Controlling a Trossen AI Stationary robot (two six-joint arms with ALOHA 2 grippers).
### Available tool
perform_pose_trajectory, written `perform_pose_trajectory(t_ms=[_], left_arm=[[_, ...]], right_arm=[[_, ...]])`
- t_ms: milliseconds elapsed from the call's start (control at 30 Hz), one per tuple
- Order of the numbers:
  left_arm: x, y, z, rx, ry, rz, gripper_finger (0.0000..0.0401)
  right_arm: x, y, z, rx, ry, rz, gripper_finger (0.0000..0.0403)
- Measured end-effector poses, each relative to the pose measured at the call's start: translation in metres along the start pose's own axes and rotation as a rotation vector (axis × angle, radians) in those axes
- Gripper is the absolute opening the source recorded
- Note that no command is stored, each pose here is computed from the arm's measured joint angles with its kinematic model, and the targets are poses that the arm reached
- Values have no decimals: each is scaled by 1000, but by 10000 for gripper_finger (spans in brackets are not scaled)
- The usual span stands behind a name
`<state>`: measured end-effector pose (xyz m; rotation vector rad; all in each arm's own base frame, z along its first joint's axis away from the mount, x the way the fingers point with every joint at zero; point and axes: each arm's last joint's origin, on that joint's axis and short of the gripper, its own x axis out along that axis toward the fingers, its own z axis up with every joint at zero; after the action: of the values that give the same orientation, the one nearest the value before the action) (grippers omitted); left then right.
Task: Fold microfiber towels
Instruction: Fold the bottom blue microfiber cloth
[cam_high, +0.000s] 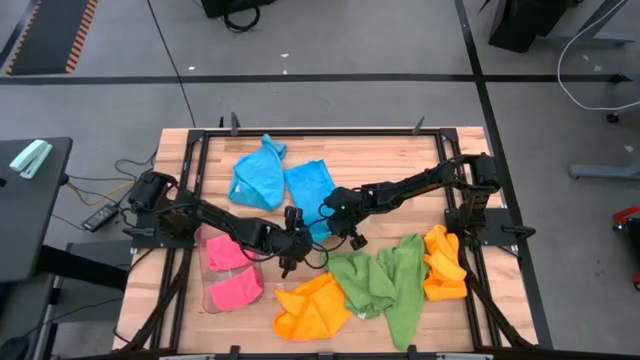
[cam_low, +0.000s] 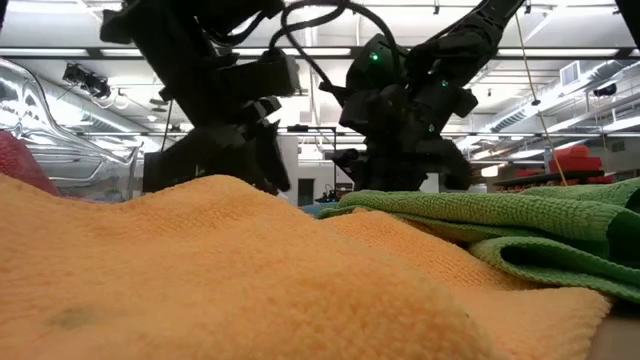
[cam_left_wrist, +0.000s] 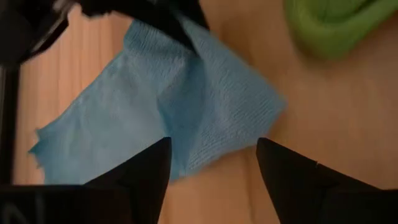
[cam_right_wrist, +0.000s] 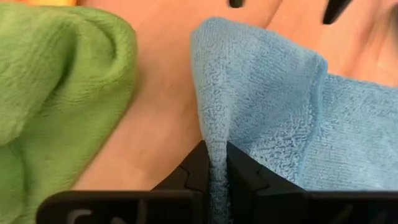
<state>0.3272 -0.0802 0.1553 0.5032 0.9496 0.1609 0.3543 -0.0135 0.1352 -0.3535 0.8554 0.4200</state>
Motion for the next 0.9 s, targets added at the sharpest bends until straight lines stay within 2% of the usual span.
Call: perform_pose_trajectory(t_ms=[133, 500, 733, 900], left_arm=[[4, -4, 0, -12, -12, -48, 260], [11, -14, -13, -114, -79, -69, 266], [11, -24, -24, -118, -141, 33, 256], [15, -25, -28, -124, -171, 54, 254]], right_arm=[[0, 1, 0, 16, -3, 21, 42], [-4, -6, 0, 82, -21, 52, 42], [-6, -11, -3, 120, -49, 89, 42], [-6, -11, -2, 133, -58, 91, 42]])
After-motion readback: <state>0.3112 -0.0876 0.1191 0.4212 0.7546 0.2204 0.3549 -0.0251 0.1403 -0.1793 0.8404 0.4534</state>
